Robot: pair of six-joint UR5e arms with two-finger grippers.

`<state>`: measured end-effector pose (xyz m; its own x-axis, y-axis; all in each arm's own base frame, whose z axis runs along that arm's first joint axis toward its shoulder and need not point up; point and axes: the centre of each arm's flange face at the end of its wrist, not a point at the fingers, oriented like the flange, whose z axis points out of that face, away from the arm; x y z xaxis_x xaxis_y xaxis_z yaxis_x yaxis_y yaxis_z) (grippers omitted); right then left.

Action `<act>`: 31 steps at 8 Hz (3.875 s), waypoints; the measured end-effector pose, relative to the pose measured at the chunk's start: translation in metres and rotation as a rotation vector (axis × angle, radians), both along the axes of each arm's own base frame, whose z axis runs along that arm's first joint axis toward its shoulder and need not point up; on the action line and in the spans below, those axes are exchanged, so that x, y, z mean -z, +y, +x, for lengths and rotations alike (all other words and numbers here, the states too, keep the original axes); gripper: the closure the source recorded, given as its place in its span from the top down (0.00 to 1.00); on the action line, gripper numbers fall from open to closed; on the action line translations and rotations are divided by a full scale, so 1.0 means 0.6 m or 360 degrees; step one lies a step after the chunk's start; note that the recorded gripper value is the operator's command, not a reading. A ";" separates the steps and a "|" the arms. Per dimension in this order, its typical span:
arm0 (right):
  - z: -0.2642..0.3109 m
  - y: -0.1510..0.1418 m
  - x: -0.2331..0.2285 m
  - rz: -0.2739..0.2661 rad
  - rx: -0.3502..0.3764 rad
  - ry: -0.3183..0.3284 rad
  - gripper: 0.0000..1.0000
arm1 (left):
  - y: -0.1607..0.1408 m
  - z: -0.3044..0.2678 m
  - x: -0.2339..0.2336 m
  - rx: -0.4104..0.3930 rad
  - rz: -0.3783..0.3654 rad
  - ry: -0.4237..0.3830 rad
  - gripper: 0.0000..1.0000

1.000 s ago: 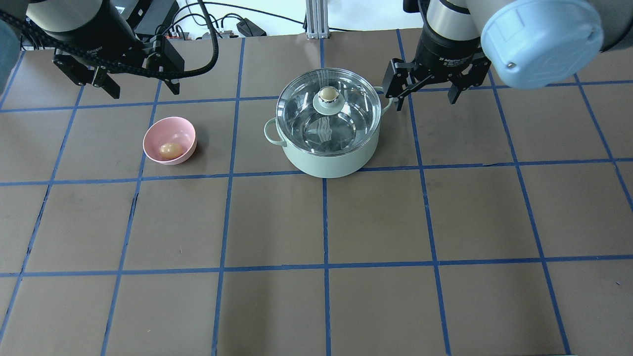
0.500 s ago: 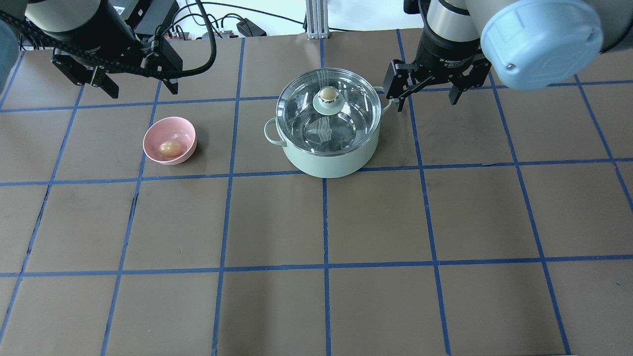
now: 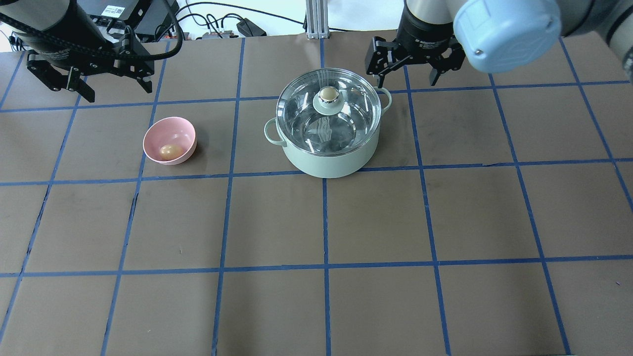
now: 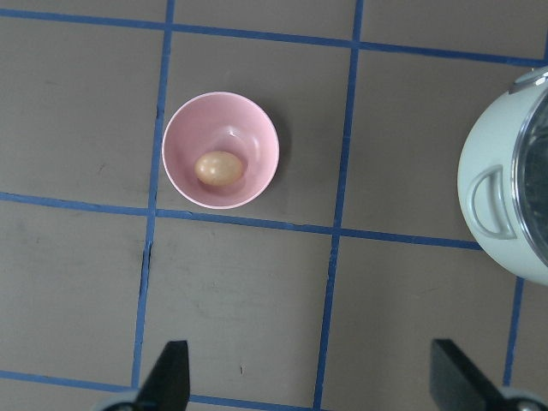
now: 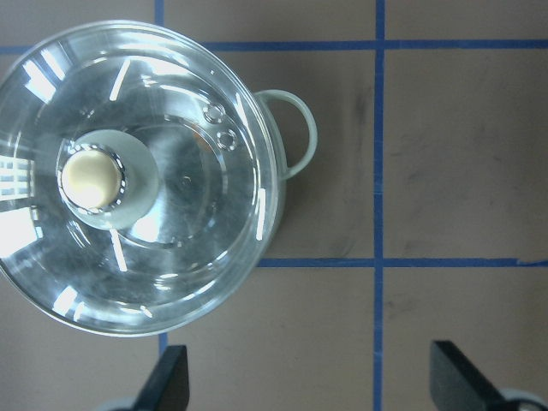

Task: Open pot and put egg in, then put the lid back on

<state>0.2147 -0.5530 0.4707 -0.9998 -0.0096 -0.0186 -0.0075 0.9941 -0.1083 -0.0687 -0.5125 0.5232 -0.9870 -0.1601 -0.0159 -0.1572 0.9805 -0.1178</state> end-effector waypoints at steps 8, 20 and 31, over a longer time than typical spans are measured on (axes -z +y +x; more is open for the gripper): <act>0.184 -0.132 0.184 -0.0024 0.0239 -0.0169 1.00 | -0.154 0.058 0.241 -0.1677 0.0037 0.0127 1.00; 0.187 -0.086 0.135 0.0098 0.0138 -0.0191 0.00 | -0.216 0.146 0.520 -0.2180 0.0241 0.0032 0.86; -0.174 -0.103 0.063 0.0283 -0.0247 0.0020 0.00 | -0.214 0.143 0.574 -0.2177 0.0259 0.0057 0.81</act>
